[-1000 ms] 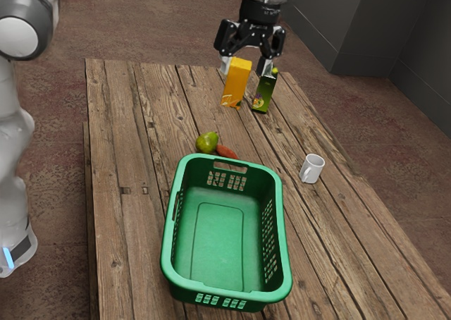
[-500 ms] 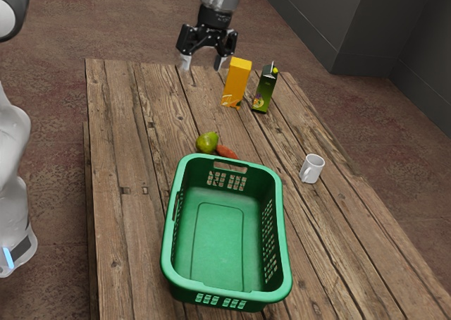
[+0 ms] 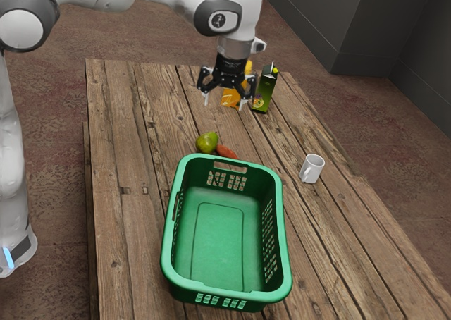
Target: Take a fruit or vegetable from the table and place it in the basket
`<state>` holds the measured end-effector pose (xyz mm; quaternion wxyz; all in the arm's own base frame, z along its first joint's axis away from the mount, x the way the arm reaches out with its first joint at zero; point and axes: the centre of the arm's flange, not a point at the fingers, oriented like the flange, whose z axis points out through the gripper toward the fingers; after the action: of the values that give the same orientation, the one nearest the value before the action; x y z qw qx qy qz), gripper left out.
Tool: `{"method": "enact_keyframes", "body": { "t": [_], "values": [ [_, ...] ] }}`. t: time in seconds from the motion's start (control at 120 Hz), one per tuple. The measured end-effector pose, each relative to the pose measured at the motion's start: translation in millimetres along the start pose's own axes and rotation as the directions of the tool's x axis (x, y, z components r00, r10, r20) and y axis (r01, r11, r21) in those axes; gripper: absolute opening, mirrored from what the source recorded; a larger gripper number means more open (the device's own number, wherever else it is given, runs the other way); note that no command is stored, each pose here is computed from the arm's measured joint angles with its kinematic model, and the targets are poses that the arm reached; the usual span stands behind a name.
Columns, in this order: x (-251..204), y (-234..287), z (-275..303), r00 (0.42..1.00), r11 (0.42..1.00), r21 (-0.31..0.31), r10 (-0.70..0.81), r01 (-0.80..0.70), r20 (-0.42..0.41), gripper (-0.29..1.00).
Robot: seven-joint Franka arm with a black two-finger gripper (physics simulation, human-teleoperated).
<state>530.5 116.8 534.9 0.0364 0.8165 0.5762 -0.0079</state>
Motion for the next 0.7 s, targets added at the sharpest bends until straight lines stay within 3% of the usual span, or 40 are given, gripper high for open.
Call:
{"method": "enact_keyframes", "body": {
  "t": [0.183, 0.408, 0.558, 0.7],
  "values": [
    [10.9, -8.2, 6.7, 0.986, 0.986, -0.024, 0.166, -0.166, -0.017, 0.70],
    [-25.5, -51.6, 2.2, 0.944, 0.942, -0.054, 0.330, -0.330, -0.023, 0.70],
    [-16.6, -36.4, 39.7, 0.919, 0.919, -0.023, 0.395, -0.394, 0.015, 0.70],
    [-8.6, -29.2, 51.3, 0.901, 0.901, -0.032, 0.433, -0.432, 0.019, 0.70]
  ]
}}
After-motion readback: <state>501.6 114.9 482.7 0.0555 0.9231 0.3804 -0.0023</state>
